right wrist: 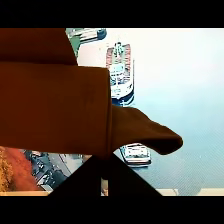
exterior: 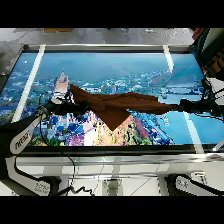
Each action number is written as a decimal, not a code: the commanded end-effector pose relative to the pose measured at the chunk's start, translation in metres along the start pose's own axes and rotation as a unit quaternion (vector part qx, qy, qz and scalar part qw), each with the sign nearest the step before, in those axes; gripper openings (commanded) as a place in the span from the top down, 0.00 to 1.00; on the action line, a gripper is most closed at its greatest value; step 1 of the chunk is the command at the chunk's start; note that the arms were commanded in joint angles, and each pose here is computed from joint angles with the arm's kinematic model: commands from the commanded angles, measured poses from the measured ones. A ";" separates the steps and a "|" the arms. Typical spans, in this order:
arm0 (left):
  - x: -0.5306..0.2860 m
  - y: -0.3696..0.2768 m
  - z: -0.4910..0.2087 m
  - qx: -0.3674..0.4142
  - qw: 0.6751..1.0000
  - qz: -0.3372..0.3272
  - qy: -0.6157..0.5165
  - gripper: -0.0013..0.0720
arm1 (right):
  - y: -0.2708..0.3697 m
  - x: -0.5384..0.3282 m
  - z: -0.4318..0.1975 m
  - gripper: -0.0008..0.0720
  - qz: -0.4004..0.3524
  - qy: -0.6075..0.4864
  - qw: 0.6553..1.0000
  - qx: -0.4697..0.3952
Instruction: Fold the clothes and pants, and hang the long-sleeved shirts on hangers.
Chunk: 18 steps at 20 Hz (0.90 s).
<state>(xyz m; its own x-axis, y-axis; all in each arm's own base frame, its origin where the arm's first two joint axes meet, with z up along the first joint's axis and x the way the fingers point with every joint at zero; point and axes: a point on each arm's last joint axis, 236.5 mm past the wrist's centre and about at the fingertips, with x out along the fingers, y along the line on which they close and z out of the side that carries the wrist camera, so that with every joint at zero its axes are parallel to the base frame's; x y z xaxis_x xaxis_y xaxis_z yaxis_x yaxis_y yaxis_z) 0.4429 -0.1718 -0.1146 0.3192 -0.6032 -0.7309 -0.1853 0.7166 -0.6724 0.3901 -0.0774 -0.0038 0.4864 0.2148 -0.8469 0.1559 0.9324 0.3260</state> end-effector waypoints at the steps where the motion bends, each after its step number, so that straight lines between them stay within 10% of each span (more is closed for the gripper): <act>1: -0.012 -0.018 0.008 0.081 0.997 -0.014 -0.011 0.97 | 0.005 -0.002 -0.007 0.97 0.008 0.015 1.000 -0.002; 10: -0.258 -0.175 0.073 0.259 0.921 -0.088 -0.278 0.97 | 0.038 -0.082 0.017 0.97 -0.002 -0.085 0.995 -0.052; 18: -0.517 -0.255 -0.017 0.349 0.741 -0.077 -0.569 0.96 | 0.134 -0.286 0.046 0.97 -0.009 -0.348 0.924 -0.156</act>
<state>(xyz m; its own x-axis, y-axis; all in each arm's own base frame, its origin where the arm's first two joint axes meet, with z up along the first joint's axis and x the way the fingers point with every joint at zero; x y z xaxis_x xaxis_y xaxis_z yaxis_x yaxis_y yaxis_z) 0.3738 -0.0644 0.3606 0.9178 -0.3967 -0.0181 0.3667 0.8640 -0.3450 0.3428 -0.0485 0.2207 0.8491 0.0751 -0.5228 0.0030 0.9891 0.1470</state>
